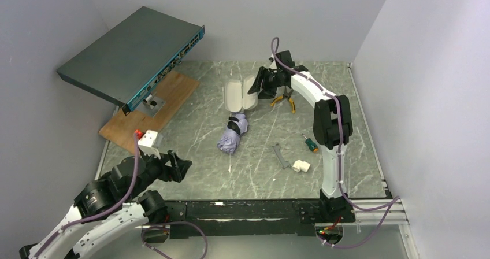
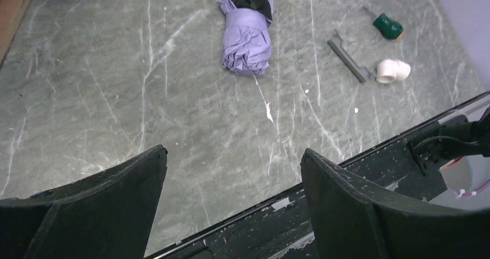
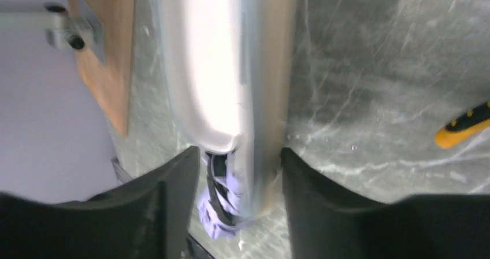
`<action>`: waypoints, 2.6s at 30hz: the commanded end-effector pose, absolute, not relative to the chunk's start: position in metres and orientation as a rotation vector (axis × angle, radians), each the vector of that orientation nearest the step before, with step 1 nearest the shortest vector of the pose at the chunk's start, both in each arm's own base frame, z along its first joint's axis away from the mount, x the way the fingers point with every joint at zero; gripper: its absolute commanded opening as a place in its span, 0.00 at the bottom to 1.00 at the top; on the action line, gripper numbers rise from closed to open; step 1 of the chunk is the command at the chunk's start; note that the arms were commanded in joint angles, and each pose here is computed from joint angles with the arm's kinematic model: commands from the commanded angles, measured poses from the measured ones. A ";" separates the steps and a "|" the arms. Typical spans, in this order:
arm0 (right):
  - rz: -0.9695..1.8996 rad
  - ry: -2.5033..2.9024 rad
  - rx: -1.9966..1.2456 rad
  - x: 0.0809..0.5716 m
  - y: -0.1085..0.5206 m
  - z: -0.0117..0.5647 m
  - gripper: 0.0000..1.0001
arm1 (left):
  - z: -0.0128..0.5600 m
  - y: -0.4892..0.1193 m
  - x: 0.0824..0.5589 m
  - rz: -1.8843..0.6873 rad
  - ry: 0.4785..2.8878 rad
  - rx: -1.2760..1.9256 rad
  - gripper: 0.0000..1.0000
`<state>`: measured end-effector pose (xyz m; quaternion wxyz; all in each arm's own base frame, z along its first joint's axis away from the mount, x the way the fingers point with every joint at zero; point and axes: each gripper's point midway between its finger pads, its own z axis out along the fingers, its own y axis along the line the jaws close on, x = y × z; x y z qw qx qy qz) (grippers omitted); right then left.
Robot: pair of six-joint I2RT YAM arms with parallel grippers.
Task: Open the umbrella
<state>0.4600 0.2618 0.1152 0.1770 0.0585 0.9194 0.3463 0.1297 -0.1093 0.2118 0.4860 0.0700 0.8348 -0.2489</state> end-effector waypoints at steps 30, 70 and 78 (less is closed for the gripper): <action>0.909 2.625 -0.260 0.413 0.334 0.083 0.43 | 0.170 -0.163 0.144 -0.800 2.133 -0.030 0.66; 0.893 2.676 -0.606 0.233 0.352 0.100 0.59 | 0.110 -0.182 0.148 -0.873 2.231 -0.262 0.50; 1.057 2.750 -0.653 0.174 0.363 0.072 0.59 | 0.076 -0.173 0.143 -0.866 2.262 -0.361 0.48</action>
